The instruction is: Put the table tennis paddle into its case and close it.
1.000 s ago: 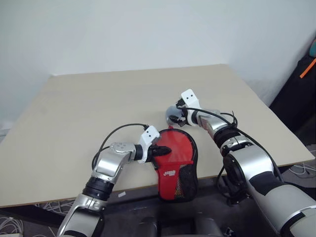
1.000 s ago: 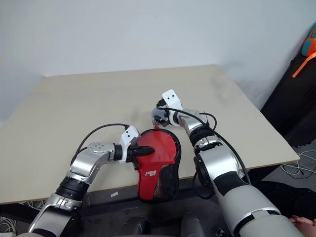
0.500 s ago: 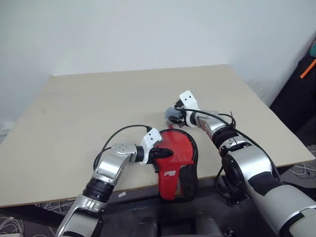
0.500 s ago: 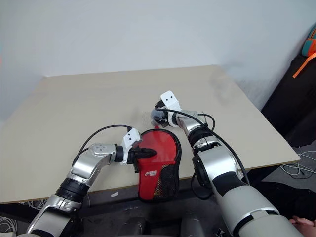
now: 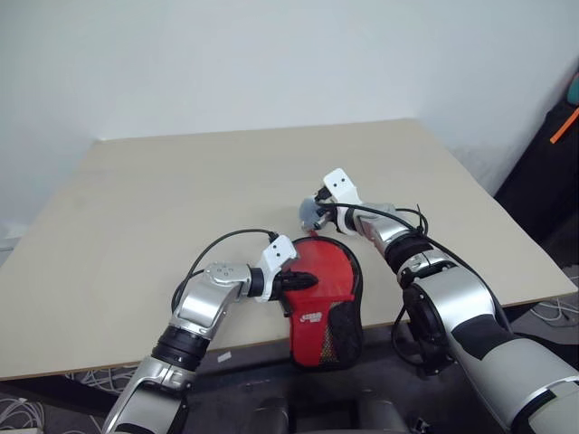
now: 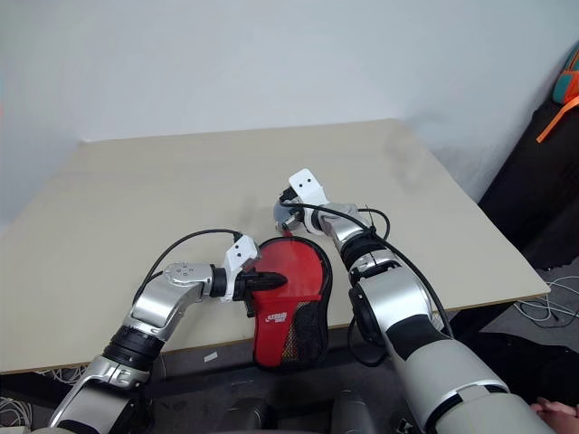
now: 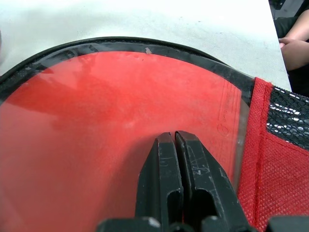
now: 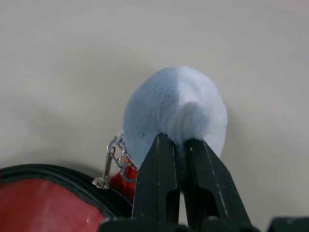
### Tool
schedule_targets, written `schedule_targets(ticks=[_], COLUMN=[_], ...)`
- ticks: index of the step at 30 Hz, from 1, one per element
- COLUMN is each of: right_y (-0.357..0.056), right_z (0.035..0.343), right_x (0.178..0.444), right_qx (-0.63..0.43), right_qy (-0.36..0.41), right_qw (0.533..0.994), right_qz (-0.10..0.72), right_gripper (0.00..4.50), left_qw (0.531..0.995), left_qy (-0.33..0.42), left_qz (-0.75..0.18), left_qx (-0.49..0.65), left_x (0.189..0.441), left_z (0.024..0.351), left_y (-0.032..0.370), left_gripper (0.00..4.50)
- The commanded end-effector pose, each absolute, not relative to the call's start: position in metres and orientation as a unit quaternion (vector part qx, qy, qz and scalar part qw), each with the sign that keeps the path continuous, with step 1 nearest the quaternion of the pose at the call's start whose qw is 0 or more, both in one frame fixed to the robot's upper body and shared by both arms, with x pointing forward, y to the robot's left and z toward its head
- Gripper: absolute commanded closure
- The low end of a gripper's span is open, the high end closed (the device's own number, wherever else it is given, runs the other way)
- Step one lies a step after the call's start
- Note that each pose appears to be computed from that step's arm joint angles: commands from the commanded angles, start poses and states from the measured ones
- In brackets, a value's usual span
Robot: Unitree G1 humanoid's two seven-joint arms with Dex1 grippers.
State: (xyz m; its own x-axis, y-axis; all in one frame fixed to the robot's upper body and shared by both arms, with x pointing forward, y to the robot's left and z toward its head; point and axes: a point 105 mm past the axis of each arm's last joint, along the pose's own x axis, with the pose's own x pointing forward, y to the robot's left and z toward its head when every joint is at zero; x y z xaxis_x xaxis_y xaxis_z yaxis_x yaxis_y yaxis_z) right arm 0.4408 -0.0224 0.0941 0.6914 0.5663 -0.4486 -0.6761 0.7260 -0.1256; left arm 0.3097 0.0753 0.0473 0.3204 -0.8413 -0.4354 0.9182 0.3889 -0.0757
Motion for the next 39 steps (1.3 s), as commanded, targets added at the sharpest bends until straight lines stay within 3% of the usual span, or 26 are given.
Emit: schedule_targets(ticks=[1, 11, 24, 39], right_y=[-0.022, -0.037, -0.083, -0.142], right_z=[0.121, 0.139, 0.166, 0.167], right_x=[0.449, 0.455, 0.46, 0.414], right_qx=[-0.158, -0.161, -0.17, -0.215], right_qy=[0.16, 0.145, 0.125, 0.152], right_qw=[0.912, 0.916, 0.927, 0.92], right_qz=[0.342, 0.339, 0.31, 0.291], right_gripper=[4.49, 4.49, 4.49, 4.49], left_qw=[0.8, 0.801, 0.803, 0.788], left_qy=[0.237, 0.2, 0.228, 0.237], left_qz=[-0.541, -0.555, -0.539, -0.555], left_qx=[0.101, 0.099, 0.114, 0.123], left_x=[0.305, 0.312, 0.322, 0.321], left_z=[0.027, 0.023, -0.001, -0.01], left_y=[0.078, 0.068, 0.079, 0.081], left_gripper=[4.5, 4.5, 4.5, 4.5])
